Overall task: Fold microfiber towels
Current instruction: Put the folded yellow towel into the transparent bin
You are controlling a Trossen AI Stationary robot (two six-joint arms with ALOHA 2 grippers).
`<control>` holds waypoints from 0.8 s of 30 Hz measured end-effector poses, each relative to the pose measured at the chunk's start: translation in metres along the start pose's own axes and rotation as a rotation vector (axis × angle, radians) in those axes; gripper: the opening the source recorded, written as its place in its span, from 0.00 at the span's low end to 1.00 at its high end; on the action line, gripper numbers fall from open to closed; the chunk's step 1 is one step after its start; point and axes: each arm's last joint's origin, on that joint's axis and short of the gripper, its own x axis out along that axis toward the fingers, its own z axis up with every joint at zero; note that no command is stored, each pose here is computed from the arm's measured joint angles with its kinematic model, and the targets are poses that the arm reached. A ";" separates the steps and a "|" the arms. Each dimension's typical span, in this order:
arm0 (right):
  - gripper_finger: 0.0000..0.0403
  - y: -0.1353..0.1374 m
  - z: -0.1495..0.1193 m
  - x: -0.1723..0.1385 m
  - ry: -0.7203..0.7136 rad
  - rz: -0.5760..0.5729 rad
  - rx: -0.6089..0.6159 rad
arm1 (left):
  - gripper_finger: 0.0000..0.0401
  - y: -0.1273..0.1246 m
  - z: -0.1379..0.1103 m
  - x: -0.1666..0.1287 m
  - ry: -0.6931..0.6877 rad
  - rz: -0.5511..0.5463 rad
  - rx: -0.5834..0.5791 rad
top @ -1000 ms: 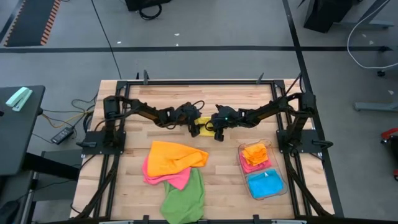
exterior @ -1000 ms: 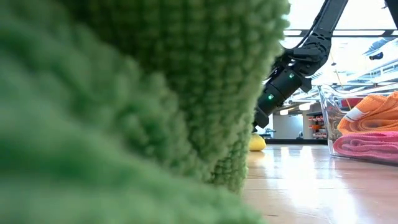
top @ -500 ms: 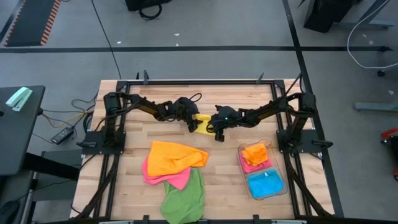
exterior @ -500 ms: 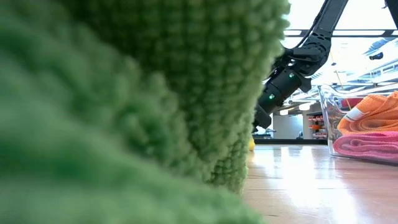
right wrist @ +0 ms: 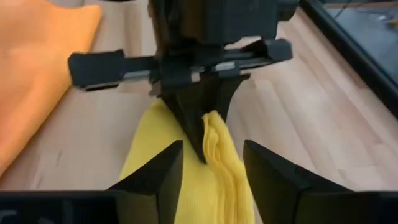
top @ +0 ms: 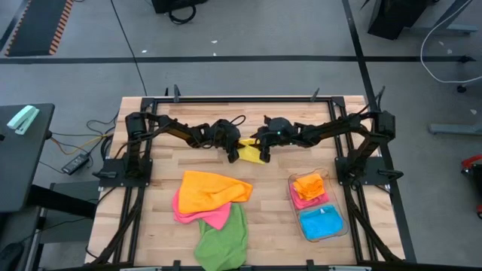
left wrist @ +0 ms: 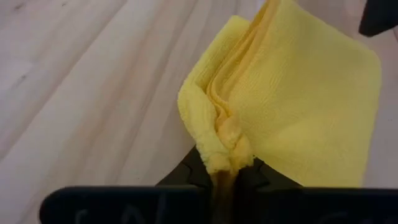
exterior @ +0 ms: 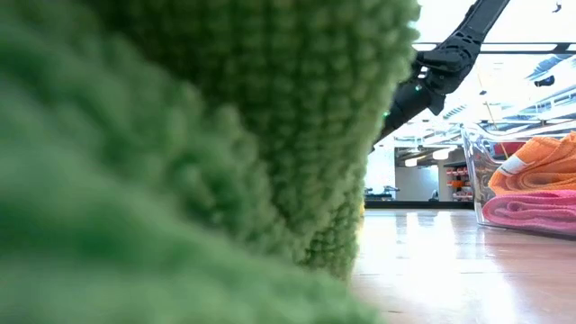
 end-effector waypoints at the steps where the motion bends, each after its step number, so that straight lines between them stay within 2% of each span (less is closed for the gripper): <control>1: 0.46 -0.003 -0.001 0.000 0.001 0.010 0.002 | 0.07 -0.002 0.001 -0.002 0.000 -0.003 0.003; 4: 0.54 -0.009 -0.003 0.005 0.034 0.018 0.017 | 0.09 -0.009 0.005 -0.007 -0.001 -0.012 0.027; 8: 0.65 -0.016 0.008 0.007 0.091 0.055 0.036 | 0.14 -0.017 0.012 -0.011 -0.029 -0.031 0.078; 12: 0.73 -0.018 0.023 0.009 0.146 0.106 0.025 | 0.10 -0.022 0.013 -0.011 -0.034 -0.042 0.117; 18: 0.77 -0.019 0.020 0.016 0.234 0.180 0.056 | 0.08 -0.026 0.017 -0.018 -0.021 -0.047 0.119; 24: 0.77 -0.025 0.027 0.016 0.221 0.234 0.111 | 0.11 -0.026 0.026 -0.032 -0.020 -0.017 0.118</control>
